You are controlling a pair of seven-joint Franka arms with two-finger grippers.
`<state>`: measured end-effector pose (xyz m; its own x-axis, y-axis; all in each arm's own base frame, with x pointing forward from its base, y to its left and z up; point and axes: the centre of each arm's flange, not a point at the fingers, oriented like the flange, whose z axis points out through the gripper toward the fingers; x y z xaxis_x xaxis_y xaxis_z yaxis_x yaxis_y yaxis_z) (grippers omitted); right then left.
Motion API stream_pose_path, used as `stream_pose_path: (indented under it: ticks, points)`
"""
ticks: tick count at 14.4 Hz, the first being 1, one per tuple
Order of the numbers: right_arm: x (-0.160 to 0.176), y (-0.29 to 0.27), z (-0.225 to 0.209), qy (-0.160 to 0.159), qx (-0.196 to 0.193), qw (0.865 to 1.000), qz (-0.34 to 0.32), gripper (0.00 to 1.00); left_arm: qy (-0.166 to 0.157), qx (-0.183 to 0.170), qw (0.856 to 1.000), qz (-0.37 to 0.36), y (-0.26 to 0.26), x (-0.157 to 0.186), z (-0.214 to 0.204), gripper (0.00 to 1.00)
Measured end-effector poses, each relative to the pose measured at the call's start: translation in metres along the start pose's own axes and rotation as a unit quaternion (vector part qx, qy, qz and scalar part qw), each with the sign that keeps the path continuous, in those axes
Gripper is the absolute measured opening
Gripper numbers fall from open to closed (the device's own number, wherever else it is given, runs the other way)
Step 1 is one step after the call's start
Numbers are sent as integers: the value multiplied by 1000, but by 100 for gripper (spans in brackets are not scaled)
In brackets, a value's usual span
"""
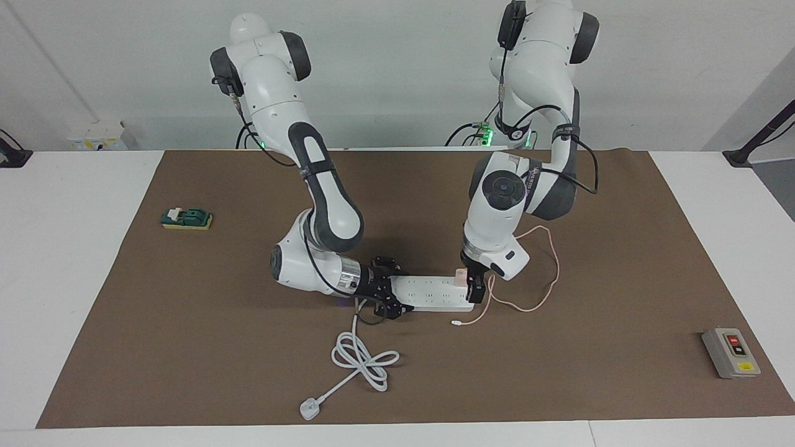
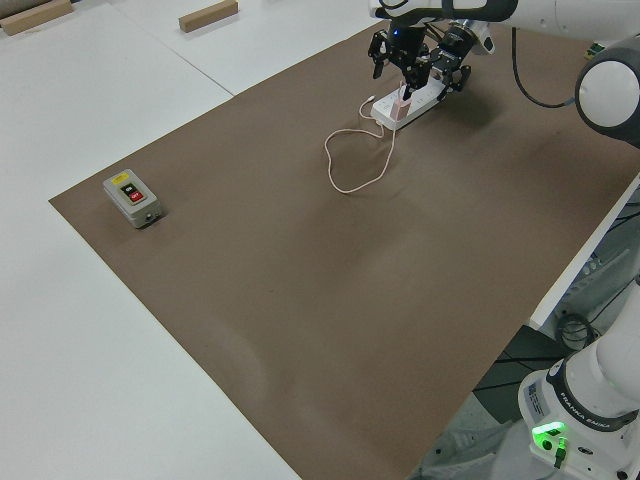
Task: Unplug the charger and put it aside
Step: 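Grasp the pink charger with the left gripper at the strip's socket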
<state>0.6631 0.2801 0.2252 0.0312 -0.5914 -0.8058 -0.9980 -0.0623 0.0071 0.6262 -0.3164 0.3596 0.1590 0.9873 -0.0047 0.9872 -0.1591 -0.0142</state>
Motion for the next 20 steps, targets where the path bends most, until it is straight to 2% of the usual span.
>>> stream_pose_path:
  ticks: [9, 20]
  points:
    - [1, 0, 0, -2, 1, 1000, 1, 95, 3, 13, 1000, 2, -9, 0, 22, 100]
    - [1, 0, 0, -2, 1, 1000, 0, 95, 2, 12, 1000, 13, -19, -4, 21, 99]
